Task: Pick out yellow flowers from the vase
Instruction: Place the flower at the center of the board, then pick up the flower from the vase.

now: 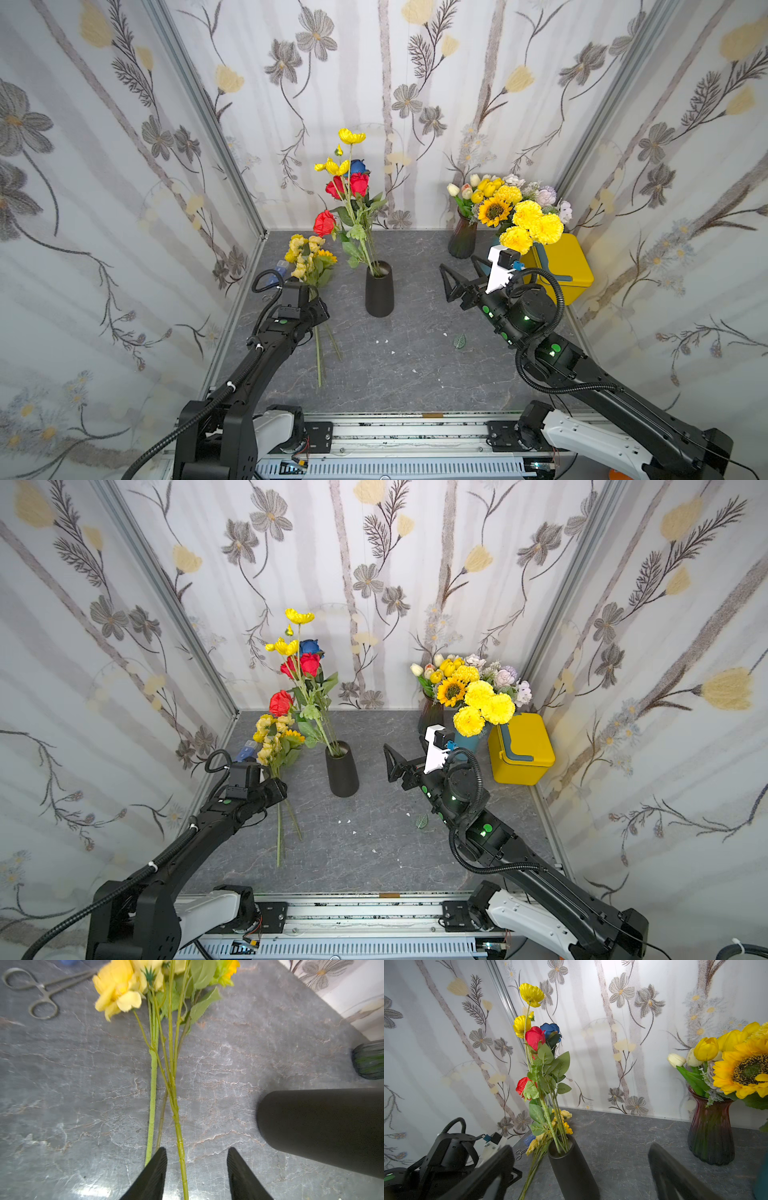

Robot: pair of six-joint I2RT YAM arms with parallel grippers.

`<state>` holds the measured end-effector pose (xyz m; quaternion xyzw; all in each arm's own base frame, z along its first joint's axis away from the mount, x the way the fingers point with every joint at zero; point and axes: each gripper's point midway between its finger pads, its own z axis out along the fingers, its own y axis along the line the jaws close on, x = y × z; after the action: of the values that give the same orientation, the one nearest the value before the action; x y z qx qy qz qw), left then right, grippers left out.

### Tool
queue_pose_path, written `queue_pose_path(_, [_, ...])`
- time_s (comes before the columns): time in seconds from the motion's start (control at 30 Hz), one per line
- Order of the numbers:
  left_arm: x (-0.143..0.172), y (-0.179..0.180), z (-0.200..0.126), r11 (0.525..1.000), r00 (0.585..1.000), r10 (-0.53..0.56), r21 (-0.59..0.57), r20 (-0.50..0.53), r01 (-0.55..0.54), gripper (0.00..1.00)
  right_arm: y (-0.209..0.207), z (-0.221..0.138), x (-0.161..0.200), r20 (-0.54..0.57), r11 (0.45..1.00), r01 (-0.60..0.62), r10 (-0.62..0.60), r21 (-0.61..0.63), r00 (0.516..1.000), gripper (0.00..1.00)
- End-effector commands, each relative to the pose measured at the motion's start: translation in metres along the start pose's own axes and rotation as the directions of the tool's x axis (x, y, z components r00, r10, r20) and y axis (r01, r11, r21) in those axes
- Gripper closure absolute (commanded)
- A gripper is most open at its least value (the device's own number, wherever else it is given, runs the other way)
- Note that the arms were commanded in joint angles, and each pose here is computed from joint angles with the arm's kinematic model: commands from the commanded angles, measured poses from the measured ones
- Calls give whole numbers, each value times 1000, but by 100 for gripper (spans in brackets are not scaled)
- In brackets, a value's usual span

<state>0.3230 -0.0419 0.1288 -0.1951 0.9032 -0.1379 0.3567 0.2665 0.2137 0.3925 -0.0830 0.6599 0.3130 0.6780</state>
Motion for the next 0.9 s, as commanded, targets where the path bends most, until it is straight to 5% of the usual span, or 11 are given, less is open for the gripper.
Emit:
queue_pose_path(0.0, [-41, -18, -43, 999, 991, 31, 37, 129, -36, 44, 7, 4, -10, 22, 1000, -8, 8, -27, 1000, 1])
queue_pose_path(0.13, [-103, -39, -133, 994, 914, 53, 69, 402, -87, 30, 15, 19, -7, -19, 999, 3, -4, -45, 1000, 2])
queue_pose_path(0.33, [-126, -47, -210, 984, 789, 50, 107, 612, -145, 24, 32, 56, 7, -92, 996, -9, 1, -93, 996, 9])
queue_pose_path(0.63, [-100, -37, -229, 967, 705, 4, 176, 709, -183, 18, 71, 118, 51, -214, 987, 35, -69, -158, 974, 28])
queue_pose_path(0.87, [-85, -22, -208, 978, 739, 13, 144, 673, -148, 15, 95, 158, 93, -274, 977, 87, -140, -197, 952, 42])
